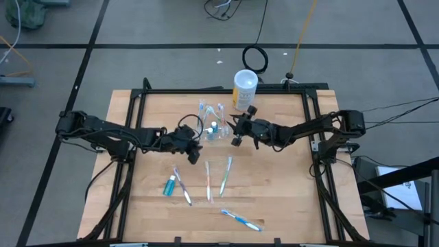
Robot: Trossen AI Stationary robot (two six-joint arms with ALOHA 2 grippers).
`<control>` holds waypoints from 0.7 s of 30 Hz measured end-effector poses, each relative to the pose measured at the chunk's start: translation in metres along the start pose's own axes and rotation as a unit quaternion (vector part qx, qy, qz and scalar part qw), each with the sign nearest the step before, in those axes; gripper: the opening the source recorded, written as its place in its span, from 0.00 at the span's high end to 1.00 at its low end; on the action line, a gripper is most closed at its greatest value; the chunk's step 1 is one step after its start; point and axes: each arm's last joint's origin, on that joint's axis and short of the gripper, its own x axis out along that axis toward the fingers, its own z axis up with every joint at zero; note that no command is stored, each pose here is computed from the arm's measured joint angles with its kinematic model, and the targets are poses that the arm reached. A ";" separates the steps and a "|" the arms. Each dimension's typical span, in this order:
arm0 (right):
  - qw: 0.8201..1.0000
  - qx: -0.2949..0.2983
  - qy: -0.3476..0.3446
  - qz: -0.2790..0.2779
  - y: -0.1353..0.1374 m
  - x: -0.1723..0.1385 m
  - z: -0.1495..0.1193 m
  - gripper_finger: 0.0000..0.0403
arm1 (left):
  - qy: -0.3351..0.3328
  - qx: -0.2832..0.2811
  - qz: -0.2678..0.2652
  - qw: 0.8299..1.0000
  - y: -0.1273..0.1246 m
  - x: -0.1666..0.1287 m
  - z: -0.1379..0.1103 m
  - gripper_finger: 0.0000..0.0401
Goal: Pick & Place toothbrushing station
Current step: Put the purple toothbrush into the transparent organizer
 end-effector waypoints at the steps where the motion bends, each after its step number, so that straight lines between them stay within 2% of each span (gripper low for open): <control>1: 1.000 -0.013 0.007 0.002 -0.001 -0.001 0.000 0.63 | 0.020 -0.002 -0.020 1.000 -0.001 0.000 -0.002 0.67; 4: 0.998 -0.051 0.033 0.012 -0.002 -0.005 -0.001 0.63 | 0.075 -0.023 -0.043 0.996 0.000 -0.001 -0.008 0.67; 9: 0.992 -0.107 0.055 0.022 -0.007 -0.012 0.000 0.63 | 0.153 -0.040 0.009 0.987 0.010 -0.004 -0.022 0.67; 12: 0.991 -0.120 0.058 0.025 -0.009 -0.016 0.002 0.63 | 0.191 -0.071 0.051 0.978 0.016 -0.007 -0.030 0.67; 15: 0.991 -0.121 0.050 0.021 -0.011 -0.017 0.006 0.63 | 0.228 -0.098 0.069 0.966 0.020 -0.009 -0.035 0.67; 21: 0.989 -0.140 0.049 0.022 -0.012 -0.018 0.007 0.64 | 0.273 -0.105 0.061 0.954 0.021 -0.012 -0.039 0.63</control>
